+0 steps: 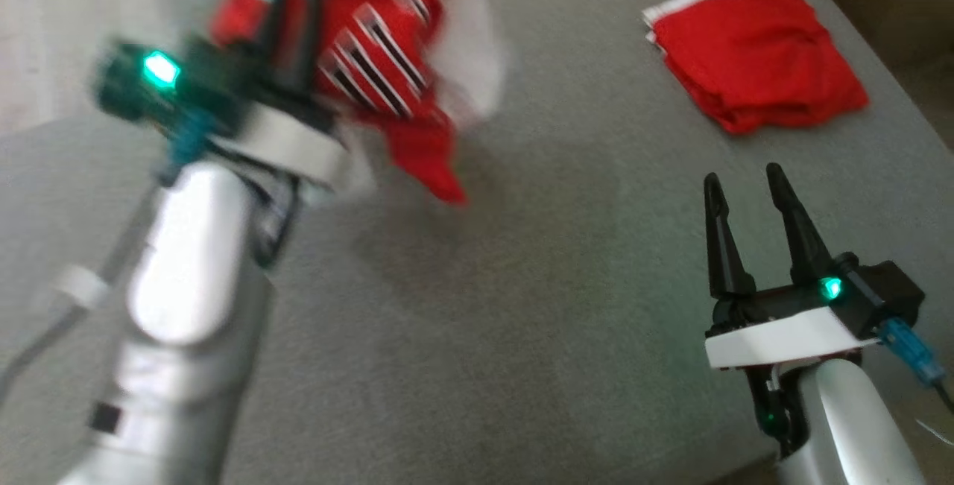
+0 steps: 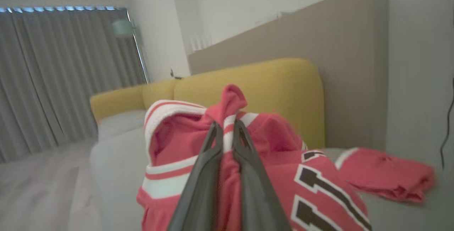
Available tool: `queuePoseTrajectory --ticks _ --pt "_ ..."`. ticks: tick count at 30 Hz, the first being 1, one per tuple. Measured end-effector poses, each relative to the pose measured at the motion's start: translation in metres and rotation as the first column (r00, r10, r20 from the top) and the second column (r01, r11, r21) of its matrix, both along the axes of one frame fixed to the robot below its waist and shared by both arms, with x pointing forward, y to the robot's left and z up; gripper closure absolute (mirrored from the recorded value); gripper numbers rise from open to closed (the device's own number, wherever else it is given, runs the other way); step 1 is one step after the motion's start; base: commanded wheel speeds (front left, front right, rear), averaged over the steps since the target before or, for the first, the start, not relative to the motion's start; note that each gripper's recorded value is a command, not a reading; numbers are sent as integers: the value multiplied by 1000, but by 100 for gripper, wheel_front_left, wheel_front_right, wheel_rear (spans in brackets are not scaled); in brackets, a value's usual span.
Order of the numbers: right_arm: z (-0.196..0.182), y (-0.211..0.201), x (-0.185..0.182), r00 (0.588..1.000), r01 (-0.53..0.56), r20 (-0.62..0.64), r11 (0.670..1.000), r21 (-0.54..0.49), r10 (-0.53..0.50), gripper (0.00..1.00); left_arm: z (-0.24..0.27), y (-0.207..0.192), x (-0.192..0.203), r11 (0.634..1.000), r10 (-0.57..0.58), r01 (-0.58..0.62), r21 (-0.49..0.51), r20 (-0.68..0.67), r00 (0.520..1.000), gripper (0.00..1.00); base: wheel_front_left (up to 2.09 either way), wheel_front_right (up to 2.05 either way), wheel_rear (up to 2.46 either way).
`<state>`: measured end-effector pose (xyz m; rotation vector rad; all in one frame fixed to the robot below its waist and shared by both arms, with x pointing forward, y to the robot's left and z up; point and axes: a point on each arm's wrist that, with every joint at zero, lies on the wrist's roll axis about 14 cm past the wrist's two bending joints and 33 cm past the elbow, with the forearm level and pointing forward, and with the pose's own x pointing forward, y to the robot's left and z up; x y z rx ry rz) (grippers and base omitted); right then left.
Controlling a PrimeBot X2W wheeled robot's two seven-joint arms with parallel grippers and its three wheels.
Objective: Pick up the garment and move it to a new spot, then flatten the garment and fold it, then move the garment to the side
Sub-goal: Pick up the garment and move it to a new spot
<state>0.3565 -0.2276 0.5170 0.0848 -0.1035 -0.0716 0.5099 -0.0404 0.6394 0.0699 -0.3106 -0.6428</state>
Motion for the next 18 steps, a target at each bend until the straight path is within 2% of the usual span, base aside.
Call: queuePoseTrajectory --ticks 4,8,9,10,14,18 --pt "-16 -3 2 999 17 -52 1000 7 -17 0 -95 -35 -17 993 -94 108 56 -211 973 100 0 0 0" --pt "-26 -3 13 997 17 -81 1000 7 -16 0 -183 -50 -53 979 -158 198 59 -400 903 100 0 0 0" --pt "-28 -2 15 996 16 -89 1000 9 -15 0 -197 -53 -62 974 -173 218 57 -433 885 64 0 0 0" --pt "-31 0 16 995 9 -97 1000 10 -8 0 -209 -56 -72 969 -193 243 52 -460 867 0 0 0 0" --pt "-34 8 23 995 -17 -101 1000 1 17 0 -223 -58 -96 964 -220 264 17 -502 836 0 0 0 0" --pt "-31 20 27 995 -51 -87 999 12 52 0 -219 -39 -104 981 -176 194 -19 -513 840 0 0 0 0"
